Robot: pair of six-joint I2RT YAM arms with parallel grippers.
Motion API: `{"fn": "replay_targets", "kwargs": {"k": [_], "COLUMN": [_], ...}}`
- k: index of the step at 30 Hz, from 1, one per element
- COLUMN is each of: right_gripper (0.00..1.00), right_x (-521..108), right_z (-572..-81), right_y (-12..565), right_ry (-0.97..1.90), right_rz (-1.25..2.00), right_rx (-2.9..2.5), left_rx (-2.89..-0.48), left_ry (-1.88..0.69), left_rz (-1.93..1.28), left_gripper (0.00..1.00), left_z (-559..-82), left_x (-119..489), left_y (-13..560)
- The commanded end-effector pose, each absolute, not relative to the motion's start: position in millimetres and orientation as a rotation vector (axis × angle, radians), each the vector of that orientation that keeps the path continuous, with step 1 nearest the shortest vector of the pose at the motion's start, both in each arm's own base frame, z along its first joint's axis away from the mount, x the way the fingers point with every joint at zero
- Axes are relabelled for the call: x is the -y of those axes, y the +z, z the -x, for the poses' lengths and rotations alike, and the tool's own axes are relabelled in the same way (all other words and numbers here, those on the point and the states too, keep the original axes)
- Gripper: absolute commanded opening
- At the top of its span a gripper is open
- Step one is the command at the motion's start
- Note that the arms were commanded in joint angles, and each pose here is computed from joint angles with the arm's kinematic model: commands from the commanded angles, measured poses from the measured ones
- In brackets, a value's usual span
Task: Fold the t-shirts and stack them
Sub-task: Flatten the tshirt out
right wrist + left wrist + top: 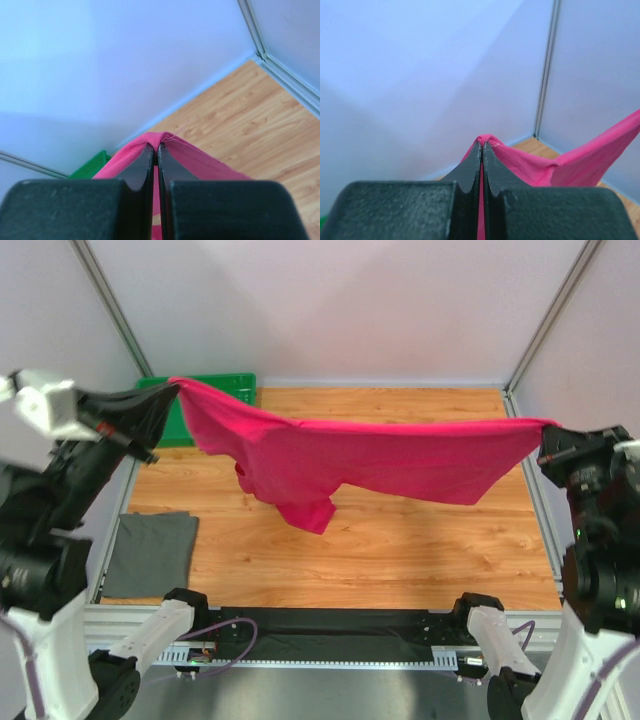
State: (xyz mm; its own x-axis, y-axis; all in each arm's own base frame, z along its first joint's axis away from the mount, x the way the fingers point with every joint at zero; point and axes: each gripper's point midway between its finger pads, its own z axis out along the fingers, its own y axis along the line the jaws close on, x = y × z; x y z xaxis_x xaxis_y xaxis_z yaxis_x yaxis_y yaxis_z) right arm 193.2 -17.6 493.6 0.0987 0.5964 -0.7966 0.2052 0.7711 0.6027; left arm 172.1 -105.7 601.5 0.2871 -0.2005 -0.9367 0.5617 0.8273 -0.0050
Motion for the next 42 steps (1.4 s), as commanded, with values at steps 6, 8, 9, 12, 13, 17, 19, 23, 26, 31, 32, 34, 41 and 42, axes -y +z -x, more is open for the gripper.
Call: {"fn": "replay_targets", "kwargs": {"k": [6, 8, 9, 12, 13, 17, 19, 23, 26, 31, 32, 34, 41, 42], "right_gripper": [0.00, 0.00, 0.00, 0.00, 0.00, 0.00, 0.00, 0.00, 0.00, 0.00, 0.00, 0.00, 0.00, 0.00], "right_x": [12.8, 16.8, 18.9, 25.4, 27.9, 35.9, 41.4, 57.1, 70.0, 92.3, 96.0, 96.6, 92.7, 94.1], "right_z": [-150.3, -163.6, -171.1, -212.8, -222.5, -279.8, -306.8, -357.9, -394.0, -447.7, -451.0, -468.4, -497.0, -498.2], "right_y": [534.0, 529.1, 523.8, 481.6, 468.7, 393.6, 339.4, 275.6, 221.7, 148.1, 139.3, 122.7, 102.3, 95.6], "right_ry": [0.337, 0.326, 0.320, 0.306, 0.296, 0.280, 0.250, 0.179, 0.124, 0.067, 0.059, 0.088, 0.142, 0.136], "right_rz": [-0.662, -0.683, -0.694, -0.746, -0.760, -0.819, -0.864, -0.882, -0.892, -0.883, -0.893, -0.875, -0.848, -0.854], "right_rx": [-1.367, -1.390, -1.404, -1.507, -1.532, -1.660, -1.761, -1.841, -1.934, -2.080, -2.111, -2.161, -2.277, -2.295], "left_rx": [-0.911, -0.938, -0.951, -1.047, -1.097, -1.348, -1.424, -1.588, -1.703, -1.819, -1.841, -1.861, -1.907, -1.914], "left_ry": [-0.462, -0.482, -0.501, -0.535, -0.542, -0.589, -0.611, -0.678, -0.751, -0.807, -0.819, -0.824, -0.855, -0.858], "left_rz": [-0.423, -0.430, -0.433, -0.459, -0.464, -0.514, -0.531, -0.573, -0.596, -0.549, -0.541, -0.513, -0.455, -0.444], "left_gripper": [0.00, 0.00, 0.00, 0.00, 0.00, 0.00, 0.00, 0.00, 0.00, 0.00, 0.00, 0.00, 0.00, 0.00], "left_z": [-93.5, -116.5, -126.1, -182.4, -210.5, -309.5, -356.4, -447.8, -513.6, -596.3, -600.6, -612.2, -610.3, -609.9], "left_x": [91.5, 99.6, 104.2, 122.9, 130.3, 160.4, 174.6, 205.0, 229.4, 254.4, 257.0, 260.7, 267.7, 268.3], "left_y": [670.9, 671.2, 670.6, 650.7, 636.7, 540.9, 495.9, 389.8, 311.3, 224.8, 215.6, 197.2, 173.0, 171.7]}}
